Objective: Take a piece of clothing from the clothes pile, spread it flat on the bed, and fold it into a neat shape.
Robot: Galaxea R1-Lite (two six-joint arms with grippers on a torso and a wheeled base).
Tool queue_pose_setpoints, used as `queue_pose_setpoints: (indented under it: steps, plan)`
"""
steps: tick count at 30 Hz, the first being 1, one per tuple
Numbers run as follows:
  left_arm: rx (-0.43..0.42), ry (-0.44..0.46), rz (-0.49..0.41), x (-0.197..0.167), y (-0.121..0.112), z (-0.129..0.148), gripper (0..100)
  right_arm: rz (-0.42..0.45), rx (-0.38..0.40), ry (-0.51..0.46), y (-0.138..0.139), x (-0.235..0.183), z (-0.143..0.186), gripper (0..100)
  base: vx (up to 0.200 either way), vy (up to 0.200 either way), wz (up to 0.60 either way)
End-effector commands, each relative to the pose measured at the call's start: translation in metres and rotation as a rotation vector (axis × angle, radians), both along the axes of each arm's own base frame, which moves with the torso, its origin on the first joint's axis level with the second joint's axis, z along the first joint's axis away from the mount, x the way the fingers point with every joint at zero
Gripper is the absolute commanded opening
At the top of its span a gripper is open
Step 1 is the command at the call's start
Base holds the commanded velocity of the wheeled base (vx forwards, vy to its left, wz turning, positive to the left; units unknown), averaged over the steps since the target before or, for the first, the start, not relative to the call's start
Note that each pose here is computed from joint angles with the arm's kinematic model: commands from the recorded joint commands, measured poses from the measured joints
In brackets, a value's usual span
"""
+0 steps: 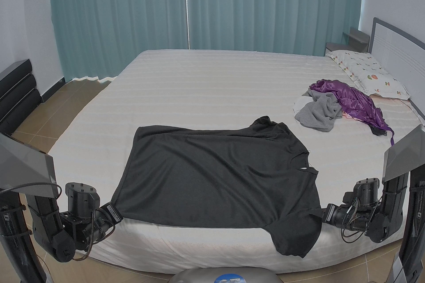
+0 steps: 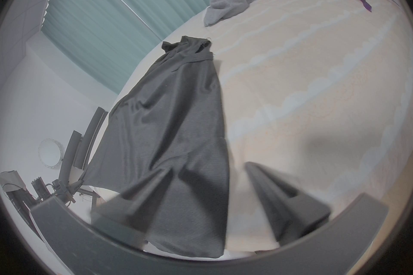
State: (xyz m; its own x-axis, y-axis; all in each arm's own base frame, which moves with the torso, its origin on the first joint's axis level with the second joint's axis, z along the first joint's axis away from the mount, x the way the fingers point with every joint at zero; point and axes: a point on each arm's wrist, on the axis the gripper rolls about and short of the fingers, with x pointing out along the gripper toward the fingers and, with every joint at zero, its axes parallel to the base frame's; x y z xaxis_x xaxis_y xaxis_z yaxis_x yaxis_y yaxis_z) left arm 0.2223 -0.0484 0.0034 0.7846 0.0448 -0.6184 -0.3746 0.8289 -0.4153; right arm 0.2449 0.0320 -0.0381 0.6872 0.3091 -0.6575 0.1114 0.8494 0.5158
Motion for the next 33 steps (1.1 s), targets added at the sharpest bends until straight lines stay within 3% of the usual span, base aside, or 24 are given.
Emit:
queue_pose_setpoints:
  steps: [1, 17, 24, 33]
  plan:
    - [0.003, 0.013, 0.000, -0.001, 0.000, -0.003, 0, -0.003, -0.003, 0.040, -0.001, -0.003, -0.009, 0, 0.000, 0.000, 0.00]
    - [0.109, 0.145, -0.070, -0.020, 0.004, -0.019, 0, -0.067, -0.002, 0.030, -0.019, -0.021, 0.002, 0, 0.000, 0.000, 0.00]
    - [0.129, 0.173, -0.104, -0.028, 0.002, -0.021, 0, -0.061, -0.010, 0.023, -0.019, -0.032, 0.009, 0, 0.000, 0.000, 0.00]
    - [0.115, 0.158, -0.083, -0.016, 0.001, -0.026, 0, -0.061, -0.015, 0.020, -0.020, -0.030, 0.007, 0, 0.000, 0.000, 0.00]
